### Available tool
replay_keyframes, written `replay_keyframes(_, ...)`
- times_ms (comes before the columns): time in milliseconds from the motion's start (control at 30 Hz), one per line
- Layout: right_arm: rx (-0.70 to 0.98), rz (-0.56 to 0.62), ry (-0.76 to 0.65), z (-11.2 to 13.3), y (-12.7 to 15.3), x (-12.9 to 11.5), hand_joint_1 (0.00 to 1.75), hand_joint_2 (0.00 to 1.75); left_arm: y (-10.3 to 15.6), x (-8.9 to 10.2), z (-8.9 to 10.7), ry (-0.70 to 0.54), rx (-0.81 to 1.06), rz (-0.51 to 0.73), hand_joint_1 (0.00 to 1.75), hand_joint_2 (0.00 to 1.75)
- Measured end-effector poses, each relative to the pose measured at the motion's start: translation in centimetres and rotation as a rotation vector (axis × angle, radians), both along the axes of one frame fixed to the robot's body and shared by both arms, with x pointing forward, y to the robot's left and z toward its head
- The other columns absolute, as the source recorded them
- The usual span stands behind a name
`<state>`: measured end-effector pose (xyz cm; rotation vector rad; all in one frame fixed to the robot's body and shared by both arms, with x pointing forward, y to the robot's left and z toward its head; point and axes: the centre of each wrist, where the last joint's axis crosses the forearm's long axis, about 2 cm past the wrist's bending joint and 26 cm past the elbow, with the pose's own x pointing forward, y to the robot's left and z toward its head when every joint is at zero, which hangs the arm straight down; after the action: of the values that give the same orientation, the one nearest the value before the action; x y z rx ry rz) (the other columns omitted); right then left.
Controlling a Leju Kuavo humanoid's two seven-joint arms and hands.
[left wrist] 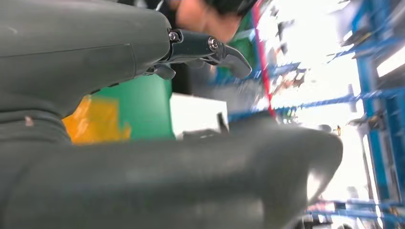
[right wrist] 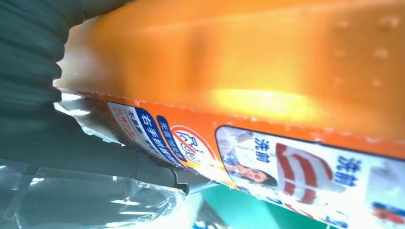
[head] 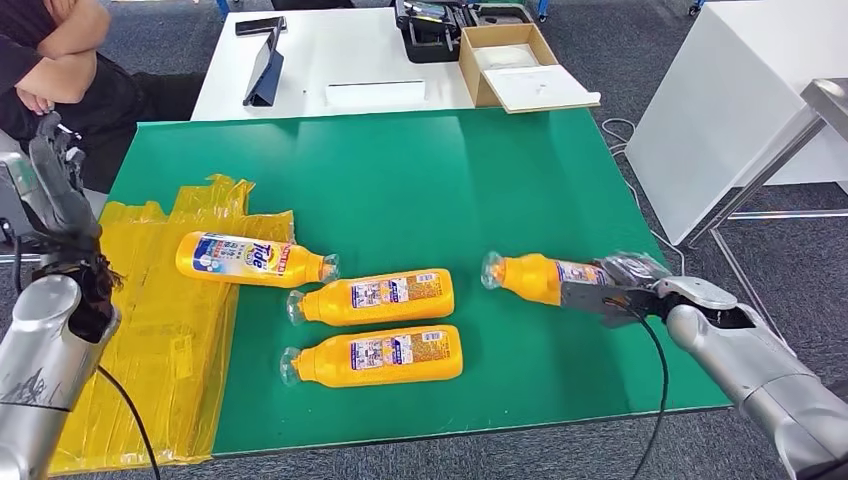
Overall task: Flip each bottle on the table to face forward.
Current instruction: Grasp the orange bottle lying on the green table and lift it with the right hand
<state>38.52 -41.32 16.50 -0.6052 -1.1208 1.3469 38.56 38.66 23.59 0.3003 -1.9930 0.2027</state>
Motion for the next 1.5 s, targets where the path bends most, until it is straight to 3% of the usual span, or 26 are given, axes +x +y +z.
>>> replay_keyframes(200,0.248,0.054,-0.227,5.5,3.7,0.3,1.75,1.75,-1.3,-2.8,-0.7,-0.007,-0.114,-0.128,0.00,1.75)
replay_keyframes(300,0.378,0.066,-0.338,7.4,5.4,0.3,1.75,1.75,-3.1,-3.9,-0.3,-0.041,-0.157,-0.218,0.00,1.75)
replay_keyframes(633,0.551,0.074,-0.496,9.7,9.6,-0.1,1.75,1.75,-8.4,-4.9,1.7,-0.118,-0.241,-0.390,0.00,1.75)
replay_keyframes(800,0.634,0.056,-0.540,11.2,13.5,0.6,1.75,1.75,-14.7,-4.5,3.4,-0.129,-0.292,-0.509,0.00,1.75)
replay_keyframes(967,0.707,0.038,-0.574,14.0,17.2,2.4,1.75,1.75,-21.7,-4.9,6.4,-0.138,-0.307,-0.643,0.00,1.75)
replay_keyframes(1033,0.720,0.036,-0.578,14.5,17.8,2.7,1.75,1.75,-22.8,-5.1,7.0,-0.141,-0.303,-0.666,0.00,1.75)
replay_keyframes(1267,0.724,0.036,-0.580,14.6,17.9,2.7,1.75,1.75,-23.1,-5.2,7.1,-0.142,-0.301,-0.672,0.00,1.75)
replay_keyframes(1500,0.847,0.027,-0.521,15.3,23.7,1.9,1.75,1.75,-29.9,-7.3,10.3,-0.150,-0.236,-0.810,0.00,1.75)
